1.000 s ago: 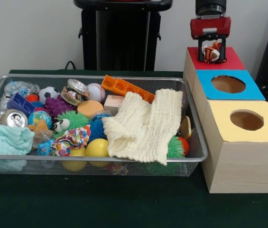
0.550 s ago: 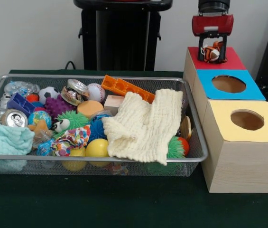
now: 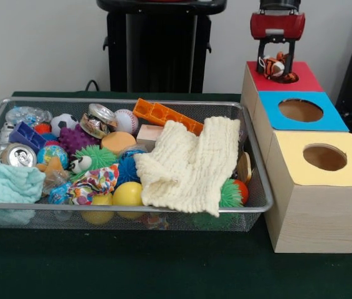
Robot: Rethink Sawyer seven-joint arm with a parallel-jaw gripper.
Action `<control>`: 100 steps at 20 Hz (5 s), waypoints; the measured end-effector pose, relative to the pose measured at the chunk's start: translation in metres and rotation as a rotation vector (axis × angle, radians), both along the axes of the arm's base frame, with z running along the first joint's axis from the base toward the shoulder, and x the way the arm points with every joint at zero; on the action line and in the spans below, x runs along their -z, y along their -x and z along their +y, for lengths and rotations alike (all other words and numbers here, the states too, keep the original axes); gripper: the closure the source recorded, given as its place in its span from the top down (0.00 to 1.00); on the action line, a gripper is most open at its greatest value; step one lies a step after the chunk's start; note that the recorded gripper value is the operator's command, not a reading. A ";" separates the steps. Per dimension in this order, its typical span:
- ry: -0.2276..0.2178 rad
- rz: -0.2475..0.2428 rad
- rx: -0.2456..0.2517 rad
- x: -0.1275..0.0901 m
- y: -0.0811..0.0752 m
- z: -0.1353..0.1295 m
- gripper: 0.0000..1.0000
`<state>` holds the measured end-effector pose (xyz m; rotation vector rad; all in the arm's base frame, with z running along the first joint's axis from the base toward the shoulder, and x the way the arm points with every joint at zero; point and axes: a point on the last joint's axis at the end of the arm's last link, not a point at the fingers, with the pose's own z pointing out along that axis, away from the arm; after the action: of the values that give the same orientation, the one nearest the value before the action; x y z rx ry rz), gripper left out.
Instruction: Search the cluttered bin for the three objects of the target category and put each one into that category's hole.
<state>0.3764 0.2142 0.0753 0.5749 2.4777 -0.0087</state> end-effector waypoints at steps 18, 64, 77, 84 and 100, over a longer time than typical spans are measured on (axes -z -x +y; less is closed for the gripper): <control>0.018 0.002 -0.001 -0.003 0.005 -0.004 1.00; -0.005 0.002 0.003 -0.022 0.004 0.024 1.00; -0.006 -0.005 0.006 -0.025 0.002 0.026 0.00; -0.003 -0.006 0.013 -0.025 0.004 0.029 0.00; 0.003 0.004 0.011 -0.020 0.007 0.031 0.00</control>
<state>0.3690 0.2450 0.0957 0.5880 2.4780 -0.0177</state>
